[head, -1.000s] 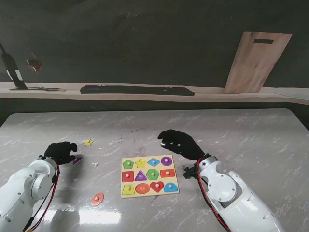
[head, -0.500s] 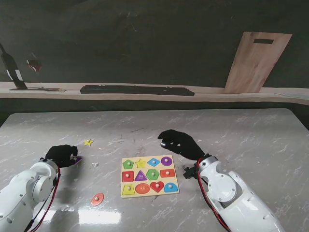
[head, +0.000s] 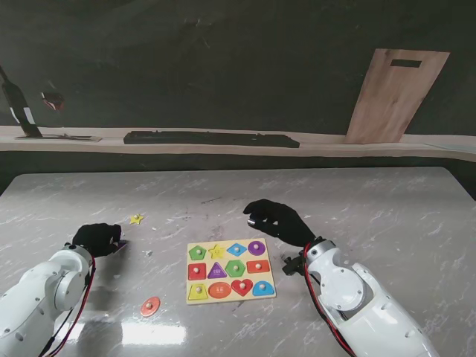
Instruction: Fit puzzle pieces into a puzzle board
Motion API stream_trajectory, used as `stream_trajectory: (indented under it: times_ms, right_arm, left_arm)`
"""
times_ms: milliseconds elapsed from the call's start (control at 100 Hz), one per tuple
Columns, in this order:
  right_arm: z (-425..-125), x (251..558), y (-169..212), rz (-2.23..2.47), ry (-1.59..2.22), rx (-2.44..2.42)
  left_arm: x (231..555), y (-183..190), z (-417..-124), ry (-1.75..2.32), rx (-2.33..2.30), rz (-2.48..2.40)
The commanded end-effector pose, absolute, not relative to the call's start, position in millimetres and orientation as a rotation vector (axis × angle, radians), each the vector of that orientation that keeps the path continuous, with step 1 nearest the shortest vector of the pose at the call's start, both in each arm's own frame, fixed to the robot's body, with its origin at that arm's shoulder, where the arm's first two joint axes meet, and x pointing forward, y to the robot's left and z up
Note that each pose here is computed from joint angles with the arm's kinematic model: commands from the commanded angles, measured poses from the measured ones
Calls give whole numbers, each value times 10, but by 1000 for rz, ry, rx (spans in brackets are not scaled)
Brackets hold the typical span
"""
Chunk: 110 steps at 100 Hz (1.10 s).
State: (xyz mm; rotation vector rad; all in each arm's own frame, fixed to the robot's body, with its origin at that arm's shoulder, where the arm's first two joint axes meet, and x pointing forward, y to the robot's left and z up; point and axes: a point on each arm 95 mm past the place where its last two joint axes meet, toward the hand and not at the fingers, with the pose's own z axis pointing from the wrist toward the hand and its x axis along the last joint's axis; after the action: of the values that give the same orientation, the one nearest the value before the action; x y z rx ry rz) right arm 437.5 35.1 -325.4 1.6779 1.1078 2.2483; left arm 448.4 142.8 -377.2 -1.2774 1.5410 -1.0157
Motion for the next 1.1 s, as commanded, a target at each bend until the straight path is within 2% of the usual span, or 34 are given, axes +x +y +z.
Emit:
stream_trajectory:
  times_ms: [0,640,1090]
  right_arm:
    - [-3266,4352,377,2249,1112,1681]
    - [-3245,4348,363,2253,1086,1678]
    - [-3232,4346,348,2258,1077,1676]
  left_arm:
    - [4462,1425,-3823,1543,-1285,-1013]
    - [4419,1421,-3975,1661,-1236,-971]
    - [4362,1255,-3728,1595,-1228,-1114]
